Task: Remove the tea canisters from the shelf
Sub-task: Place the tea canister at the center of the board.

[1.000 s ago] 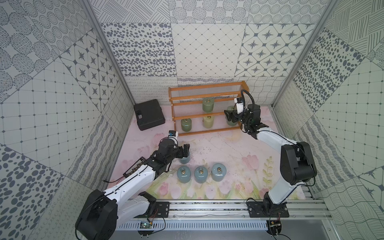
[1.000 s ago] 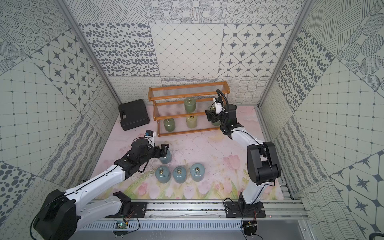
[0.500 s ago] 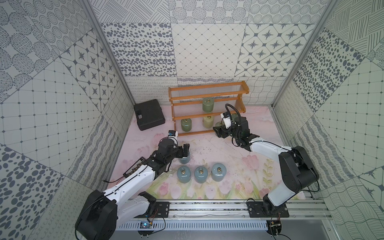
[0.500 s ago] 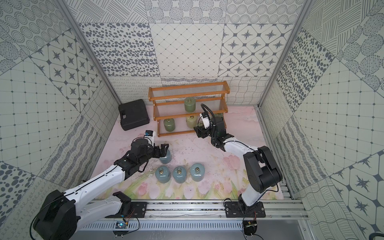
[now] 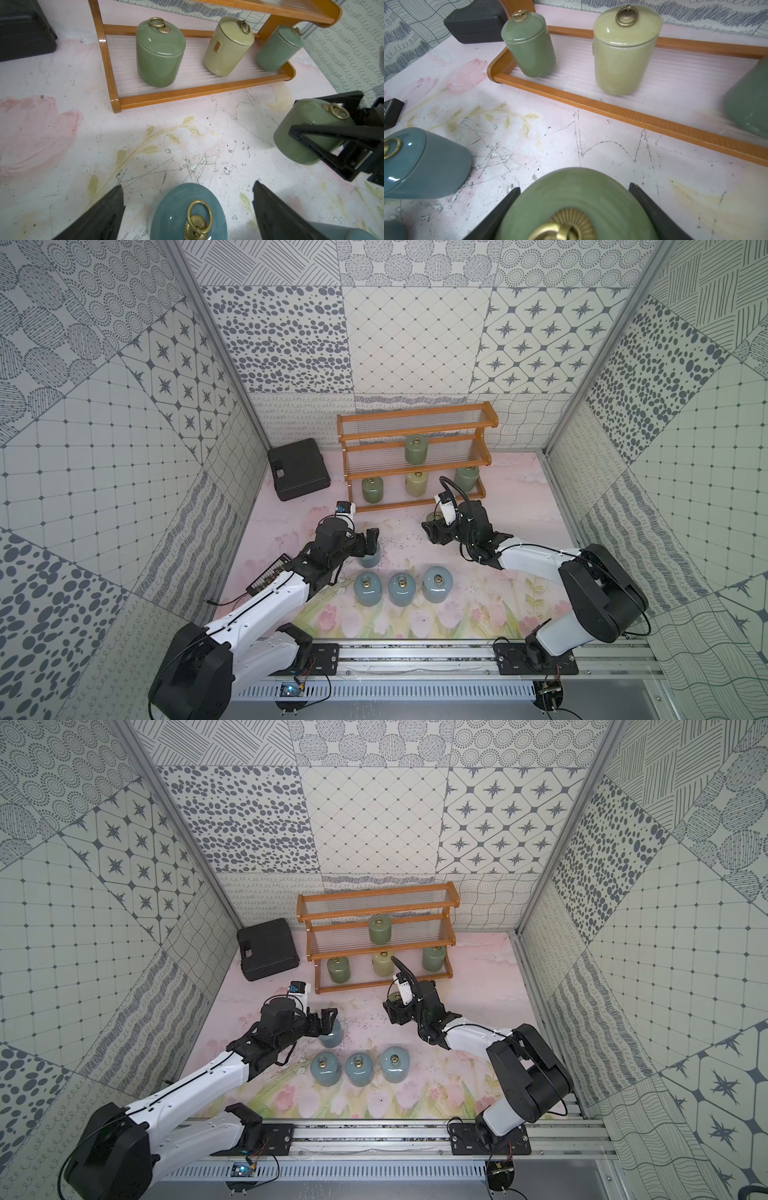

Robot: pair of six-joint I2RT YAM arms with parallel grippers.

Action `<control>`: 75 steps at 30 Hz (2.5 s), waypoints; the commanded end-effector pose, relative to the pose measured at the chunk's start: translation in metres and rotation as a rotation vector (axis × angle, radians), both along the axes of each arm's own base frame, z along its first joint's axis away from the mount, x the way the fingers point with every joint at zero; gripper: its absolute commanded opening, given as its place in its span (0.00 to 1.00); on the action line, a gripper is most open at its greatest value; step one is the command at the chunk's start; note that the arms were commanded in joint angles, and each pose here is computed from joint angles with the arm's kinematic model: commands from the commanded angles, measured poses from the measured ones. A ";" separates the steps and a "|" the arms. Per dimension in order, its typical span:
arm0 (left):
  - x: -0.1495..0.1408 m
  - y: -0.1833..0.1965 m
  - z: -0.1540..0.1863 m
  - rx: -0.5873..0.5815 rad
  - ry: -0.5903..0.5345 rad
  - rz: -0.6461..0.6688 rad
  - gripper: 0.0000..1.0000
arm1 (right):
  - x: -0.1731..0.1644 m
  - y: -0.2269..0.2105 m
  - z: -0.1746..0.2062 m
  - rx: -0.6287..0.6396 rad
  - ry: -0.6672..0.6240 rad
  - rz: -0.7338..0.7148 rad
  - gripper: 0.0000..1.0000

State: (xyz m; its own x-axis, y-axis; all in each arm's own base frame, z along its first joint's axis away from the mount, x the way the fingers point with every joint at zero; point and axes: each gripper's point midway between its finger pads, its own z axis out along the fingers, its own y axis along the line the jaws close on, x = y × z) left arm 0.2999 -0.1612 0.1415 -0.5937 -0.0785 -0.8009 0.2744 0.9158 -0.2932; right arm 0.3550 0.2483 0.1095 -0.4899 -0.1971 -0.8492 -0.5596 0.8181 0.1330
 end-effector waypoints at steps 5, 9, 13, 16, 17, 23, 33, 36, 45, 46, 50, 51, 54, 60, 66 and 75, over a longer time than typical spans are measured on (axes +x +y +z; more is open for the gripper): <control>-0.003 -0.003 0.002 -0.021 0.001 -0.022 1.00 | 0.005 0.012 0.043 0.130 -0.147 -0.037 0.75; -0.005 -0.003 0.003 -0.022 0.003 -0.021 1.00 | 0.000 0.014 0.037 0.145 -0.135 -0.037 0.76; -0.005 -0.002 0.001 -0.026 0.011 -0.016 1.00 | -0.004 0.017 0.029 0.150 -0.119 -0.028 0.75; -0.006 -0.002 0.001 -0.031 0.017 -0.014 1.00 | -0.006 0.020 0.024 0.151 -0.111 -0.020 0.75; -0.006 -0.002 0.001 -0.033 0.016 -0.014 1.00 | -0.007 0.021 0.023 0.152 -0.108 -0.018 0.76; -0.007 -0.002 0.002 -0.041 0.018 -0.007 1.00 | -0.010 0.025 0.014 0.146 -0.093 -0.012 0.76; -0.008 -0.002 0.001 -0.046 0.025 -0.006 1.00 | -0.015 0.025 -0.003 0.137 -0.060 -0.013 0.76; -0.008 -0.001 0.001 -0.046 0.026 -0.004 1.00 | -0.017 0.025 -0.007 0.137 -0.053 -0.013 0.76; -0.008 -0.001 0.001 -0.044 0.028 -0.002 1.00 | -0.019 0.025 -0.015 0.130 -0.033 -0.010 0.77; -0.007 -0.001 0.001 -0.044 0.028 -0.003 1.00 | -0.020 0.025 -0.016 0.130 -0.031 -0.010 0.78; -0.007 -0.002 0.000 -0.046 0.032 -0.005 1.00 | -0.022 0.024 -0.020 0.128 -0.017 -0.015 0.79; -0.007 -0.003 0.001 -0.050 0.031 -0.005 1.00 | -0.023 0.024 -0.021 0.127 -0.014 -0.015 0.79; -0.007 -0.003 0.001 -0.050 0.033 -0.004 1.00 | -0.024 0.023 -0.023 0.124 -0.011 -0.018 0.80; -0.007 -0.003 -0.001 -0.051 0.036 -0.002 1.00 | -0.025 0.022 -0.025 0.129 -0.006 -0.021 0.84; -0.006 -0.003 -0.002 -0.050 0.040 0.000 1.00 | -0.027 0.020 -0.026 0.129 -0.005 -0.029 0.88; -0.008 -0.002 -0.003 -0.055 0.043 0.003 1.00 | -0.027 0.018 -0.021 0.127 -0.013 -0.036 0.90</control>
